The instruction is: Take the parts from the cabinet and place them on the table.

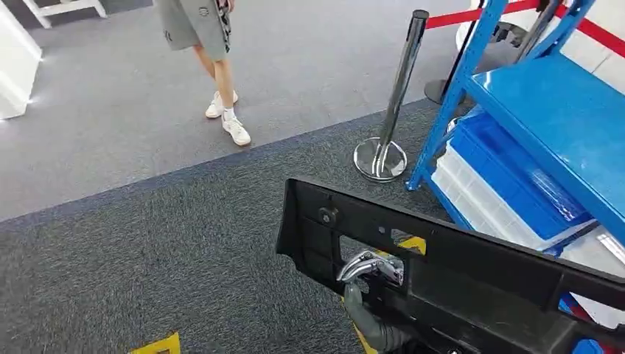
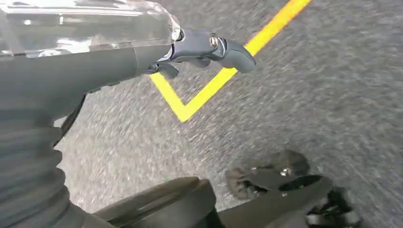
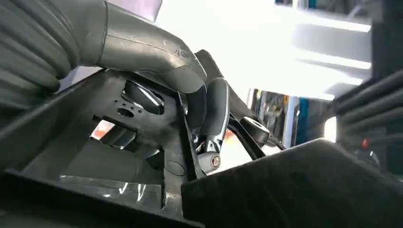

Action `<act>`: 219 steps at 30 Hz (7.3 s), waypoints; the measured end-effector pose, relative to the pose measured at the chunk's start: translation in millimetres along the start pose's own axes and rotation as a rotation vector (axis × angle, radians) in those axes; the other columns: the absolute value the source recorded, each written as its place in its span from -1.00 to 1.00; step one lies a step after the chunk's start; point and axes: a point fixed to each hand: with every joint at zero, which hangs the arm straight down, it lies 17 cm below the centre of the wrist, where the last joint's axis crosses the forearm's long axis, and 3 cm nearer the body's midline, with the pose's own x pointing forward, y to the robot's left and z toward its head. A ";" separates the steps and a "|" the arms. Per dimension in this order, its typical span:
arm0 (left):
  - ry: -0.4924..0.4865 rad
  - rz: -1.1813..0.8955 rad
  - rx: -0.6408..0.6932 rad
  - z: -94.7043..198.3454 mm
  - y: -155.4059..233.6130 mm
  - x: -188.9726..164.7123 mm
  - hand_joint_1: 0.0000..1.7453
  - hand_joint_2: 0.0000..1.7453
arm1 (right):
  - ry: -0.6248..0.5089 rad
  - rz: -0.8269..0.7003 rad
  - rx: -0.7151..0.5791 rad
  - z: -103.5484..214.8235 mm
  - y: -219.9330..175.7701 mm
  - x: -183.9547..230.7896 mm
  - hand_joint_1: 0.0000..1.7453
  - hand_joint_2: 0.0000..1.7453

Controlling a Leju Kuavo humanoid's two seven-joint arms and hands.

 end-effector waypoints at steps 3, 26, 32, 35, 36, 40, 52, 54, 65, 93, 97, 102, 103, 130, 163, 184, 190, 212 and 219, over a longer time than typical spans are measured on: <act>0.007 0.007 0.008 -0.4 2.7 -2.9 -1.00 1.00 | -0.013 -0.017 0.007 -6.2 2.3 -0.8 1.00 1.00; 0.063 0.036 0.024 0.6 6.9 -24.6 -1.00 1.00 | -0.016 -0.031 0.008 -18.0 0.5 -11.5 1.00 1.00; 0.012 0.085 0.042 -4.4 17.4 1.5 -1.00 1.00 | -0.053 -0.015 0.035 -33.0 -0.9 -9.6 1.00 1.00; -0.018 0.107 0.051 -5.4 19.9 15.8 -1.00 1.00 | -0.070 -0.007 0.042 -40.8 -3.1 -9.7 1.00 1.00; -0.018 0.111 0.051 -5.2 19.2 15.9 -1.00 1.00 | -0.074 -0.006 0.044 -43.0 -3.6 -10.0 1.00 1.00; -0.017 0.098 0.050 -4.3 15.2 18.4 -1.00 1.00 | -0.061 0.006 0.029 -43.5 -9.1 -11.9 1.00 1.00; 0.077 0.120 0.027 3.7 -2.5 -23.7 -1.00 1.00 | -0.025 0.035 -0.002 -30.1 -18.0 -5.1 1.00 1.00; 0.081 0.122 0.026 4.1 -3.6 -24.6 -1.00 1.00 | -0.032 0.033 -0.007 -31.5 -18.2 -2.0 1.00 1.00; 0.116 0.149 0.033 5.0 -1.9 -36.1 -1.00 1.00 | -0.036 0.040 -0.010 -32.9 -22.0 -1.3 1.00 1.00; 0.097 0.148 0.023 6.1 -8.1 -30.1 -1.00 1.00 | 0.057 0.055 -0.039 -19.6 -32.2 -31.1 1.00 1.00; 0.098 0.142 0.015 7.2 -11.2 -32.3 -1.00 1.00 | 0.058 0.060 -0.046 -17.3 -33.0 -29.3 1.00 1.00; 0.082 0.132 0.010 7.4 -14.3 -25.3 -1.00 1.00 | 0.058 0.074 -0.056 -14.6 -34.6 -25.7 1.00 1.00; 0.081 0.129 0.009 7.5 -14.6 -25.6 -1.00 1.00 | 0.062 0.076 -0.057 -13.6 -34.6 -26.4 1.00 1.00; 0.086 0.143 0.020 6.9 -12.3 -24.3 -1.00 1.00 | 0.014 0.068 -0.022 -39.2 -37.1 -25.3 1.00 1.00; 0.101 0.177 0.024 6.7 -9.7 -29.9 -1.00 1.00 | 0.016 0.046 -0.037 -37.9 -46.9 -47.3 1.00 1.00; 0.096 0.178 0.016 6.8 -12.8 -24.2 -1.00 1.00 | 0.047 0.017 -0.027 -36.7 -45.1 -52.6 1.00 1.00; 0.094 0.177 0.018 6.5 -12.0 -23.2 -1.00 1.00 | 0.042 0.025 -0.027 -36.0 -45.0 -51.5 1.00 1.00; 0.089 0.176 0.017 6.0 -11.5 -20.7 -1.00 1.00 | 0.045 0.037 -0.036 -31.0 -46.1 -50.0 1.00 1.00; 0.095 0.176 0.018 6.4 -11.4 -24.3 -1.00 1.00 | 0.045 0.037 -0.035 -31.8 -45.8 -50.1 1.00 1.00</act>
